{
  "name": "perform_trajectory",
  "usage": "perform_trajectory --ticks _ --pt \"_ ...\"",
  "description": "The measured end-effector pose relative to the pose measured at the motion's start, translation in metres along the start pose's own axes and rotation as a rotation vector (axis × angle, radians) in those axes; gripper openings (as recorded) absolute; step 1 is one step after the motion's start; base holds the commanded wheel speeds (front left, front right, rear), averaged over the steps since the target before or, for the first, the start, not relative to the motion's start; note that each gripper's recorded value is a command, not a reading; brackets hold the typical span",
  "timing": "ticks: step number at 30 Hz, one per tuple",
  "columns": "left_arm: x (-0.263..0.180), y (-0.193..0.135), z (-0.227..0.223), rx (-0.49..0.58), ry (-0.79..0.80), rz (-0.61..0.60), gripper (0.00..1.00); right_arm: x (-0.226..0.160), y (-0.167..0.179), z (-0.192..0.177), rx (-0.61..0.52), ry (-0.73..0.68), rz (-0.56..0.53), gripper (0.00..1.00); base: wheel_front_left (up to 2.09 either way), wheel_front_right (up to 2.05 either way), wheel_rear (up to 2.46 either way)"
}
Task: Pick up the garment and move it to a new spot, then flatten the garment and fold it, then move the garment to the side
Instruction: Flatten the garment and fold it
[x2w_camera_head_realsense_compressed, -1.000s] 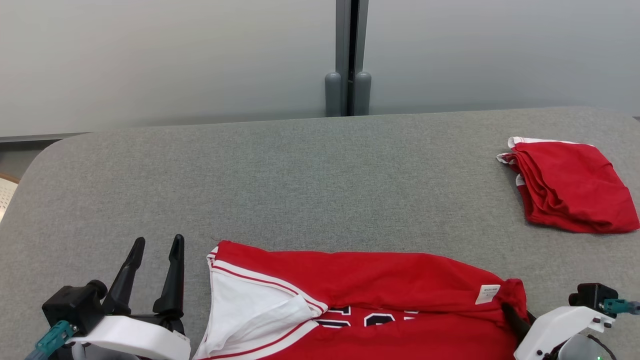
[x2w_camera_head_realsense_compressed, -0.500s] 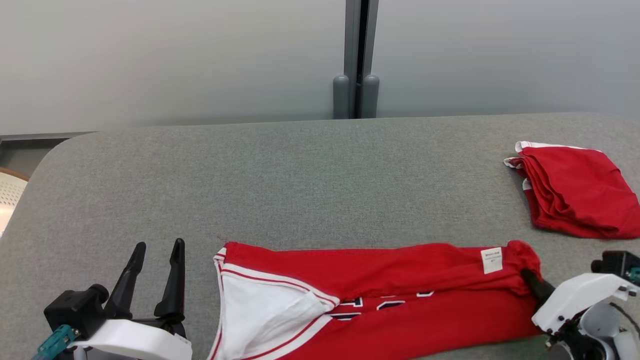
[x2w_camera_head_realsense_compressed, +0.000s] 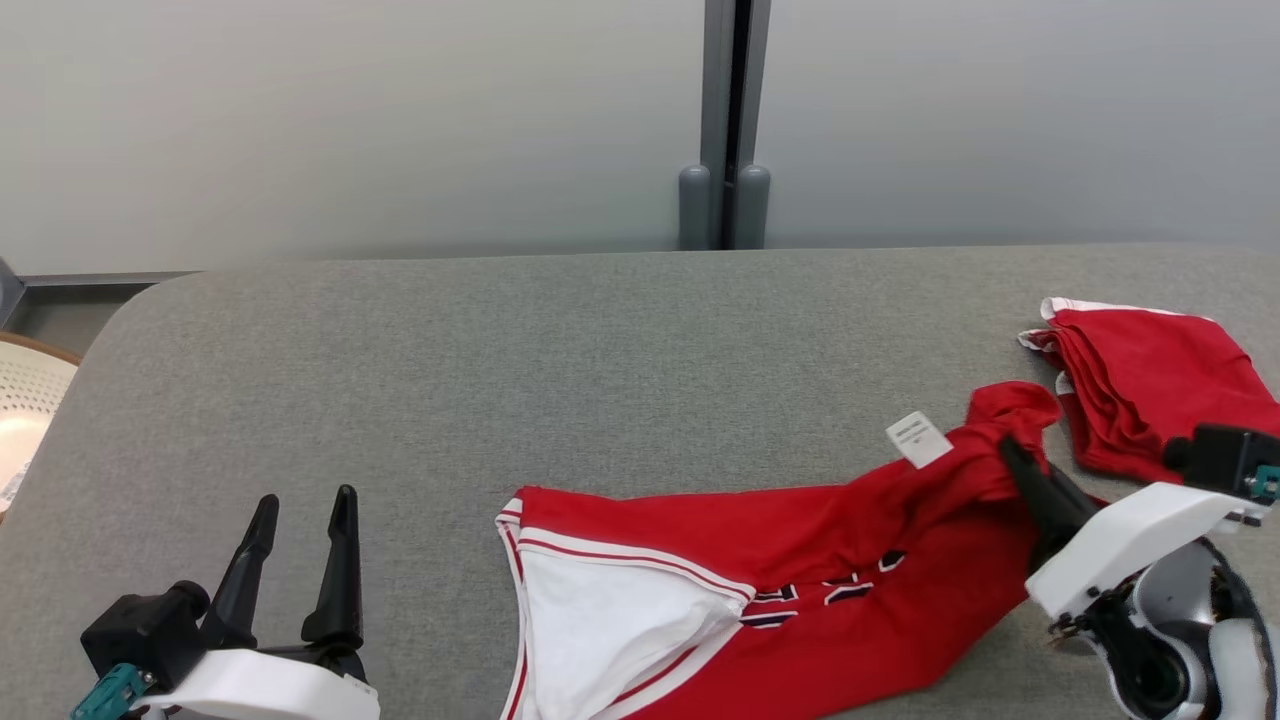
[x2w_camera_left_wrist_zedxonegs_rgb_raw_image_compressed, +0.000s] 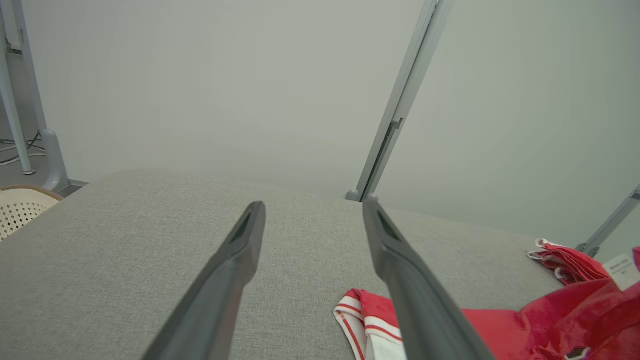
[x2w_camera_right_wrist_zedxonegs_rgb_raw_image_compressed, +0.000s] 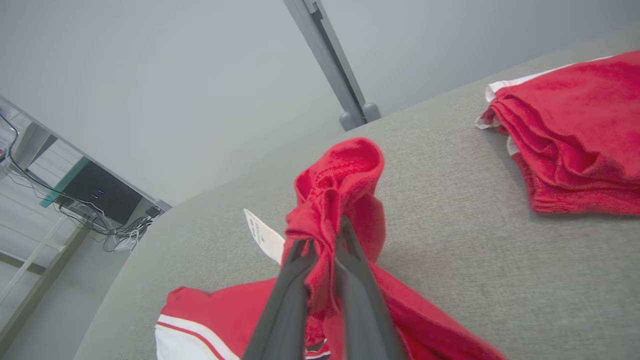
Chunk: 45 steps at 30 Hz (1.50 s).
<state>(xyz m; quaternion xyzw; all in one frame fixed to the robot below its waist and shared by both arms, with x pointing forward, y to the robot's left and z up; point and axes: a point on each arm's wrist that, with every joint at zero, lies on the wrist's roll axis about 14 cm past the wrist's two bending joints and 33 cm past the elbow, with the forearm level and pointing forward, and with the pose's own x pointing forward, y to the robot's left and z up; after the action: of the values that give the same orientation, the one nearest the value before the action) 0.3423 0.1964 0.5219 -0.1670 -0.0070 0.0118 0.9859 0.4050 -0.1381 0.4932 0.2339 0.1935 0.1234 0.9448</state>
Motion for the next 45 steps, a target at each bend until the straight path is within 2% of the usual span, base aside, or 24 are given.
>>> perform_trajectory --ticks 7,17,24,32,33,34,35,39,45 --pt "-0.016 0.018 0.006 0.007 -0.011 0.052 1.0 0.007 0.086 -0.038 0.014 0.098 0.244 0.0 0.0 0.0 0.0" --pt "-0.039 0.05 0.014 0.01 -0.029 0.154 1.0 0.034 0.169 -0.1 0.046 0.265 0.468 0.0 0.0 0.0 0.0" --pt "-0.049 0.066 0.014 0.01 -0.029 0.211 1.0 0.048 0.204 -0.134 0.031 0.351 0.549 0.0 0.0 0.0 0.0" --pt "-0.051 0.073 0.01 0.008 -0.021 0.237 1.0 0.054 0.21 -0.168 0.01 0.454 0.552 0.0 0.0 0.0 0.0" --pt "-0.051 0.074 0.011 0.008 -0.022 0.238 1.0 0.053 0.21 -0.171 0.013 0.465 0.552 0.23 0.0 0.0 0.0" --pt "-0.05 0.074 0.011 0.008 -0.024 0.238 1.0 0.052 0.209 -0.174 0.014 0.469 0.55 0.57 0.0 0.0 0.0" --pt "-0.049 0.075 0.011 0.009 -0.024 0.238 1.0 0.052 0.21 -0.175 0.015 0.469 0.549 1.0 0.0 0.0 0.0" --pt "-0.045 0.073 0.011 0.007 -0.026 0.226 1.0 0.053 0.212 -0.165 0.03 0.419 0.553 1.0 0.0 0.0 0.0" --pt "-0.035 0.062 0.01 0.0 -0.031 0.182 1.0 0.056 0.217 -0.118 0.041 0.228 0.573 1.0 0.0 0.0 0.0"
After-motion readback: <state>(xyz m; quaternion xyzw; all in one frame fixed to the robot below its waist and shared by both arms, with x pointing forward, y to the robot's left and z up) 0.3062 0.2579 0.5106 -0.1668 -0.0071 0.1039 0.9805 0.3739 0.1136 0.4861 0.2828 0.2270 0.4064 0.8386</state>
